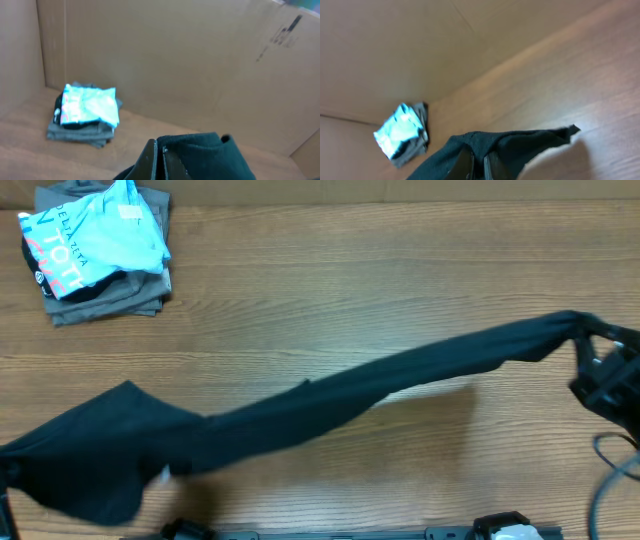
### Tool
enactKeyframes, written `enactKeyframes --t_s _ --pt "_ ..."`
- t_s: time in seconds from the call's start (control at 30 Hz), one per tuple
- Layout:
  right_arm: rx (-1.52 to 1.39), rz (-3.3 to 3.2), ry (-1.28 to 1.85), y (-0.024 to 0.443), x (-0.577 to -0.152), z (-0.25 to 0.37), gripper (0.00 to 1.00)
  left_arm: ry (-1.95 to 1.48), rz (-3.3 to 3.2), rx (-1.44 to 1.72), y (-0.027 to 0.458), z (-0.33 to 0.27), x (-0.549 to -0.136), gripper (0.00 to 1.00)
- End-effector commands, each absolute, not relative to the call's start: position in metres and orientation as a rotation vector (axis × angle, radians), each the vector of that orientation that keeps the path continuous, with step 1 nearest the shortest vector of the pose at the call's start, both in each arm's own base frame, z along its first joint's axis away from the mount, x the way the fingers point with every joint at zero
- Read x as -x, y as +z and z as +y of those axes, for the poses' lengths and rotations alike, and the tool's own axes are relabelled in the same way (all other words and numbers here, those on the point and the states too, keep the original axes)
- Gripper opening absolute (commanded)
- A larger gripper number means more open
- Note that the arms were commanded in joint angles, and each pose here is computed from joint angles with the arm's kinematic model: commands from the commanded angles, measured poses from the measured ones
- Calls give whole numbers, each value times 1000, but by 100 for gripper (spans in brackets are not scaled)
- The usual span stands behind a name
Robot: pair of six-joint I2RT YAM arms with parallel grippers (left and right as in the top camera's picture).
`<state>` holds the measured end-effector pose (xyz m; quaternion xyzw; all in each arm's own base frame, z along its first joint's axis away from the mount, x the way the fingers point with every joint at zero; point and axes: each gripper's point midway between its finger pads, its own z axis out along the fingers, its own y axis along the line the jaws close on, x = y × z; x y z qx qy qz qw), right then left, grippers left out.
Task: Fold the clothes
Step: 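Raise the shirt high with both grippers and stretch it sideways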
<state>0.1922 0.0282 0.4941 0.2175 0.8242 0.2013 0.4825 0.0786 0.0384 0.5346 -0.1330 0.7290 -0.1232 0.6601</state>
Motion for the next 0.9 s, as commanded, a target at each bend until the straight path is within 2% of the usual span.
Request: enactKeyframes --t_s 0.0,0.17,0.33,0.53,0.8,0.87 --pt "-544 1897 459 519 -175 14 4 -217 1577 255 554 45 -69 4" --pt "-536 1849 474 531 -167 12 4 -163 1503 304 569 52 -59 4" --pt "-564 1848 440 530 -174 7 4 -84 1516 327 572 51 -72 4" --pt "-627 1864 343 523 -197 -4 4 -40 1618 325 564 41 -117 4" --pt "-682 1981 212 493 -256 -5 4 107 1834 340 531 28 -222 4" --pt "-683 1994 206 490 -259 -4 4 96 1854 352 526 26 -225 4"
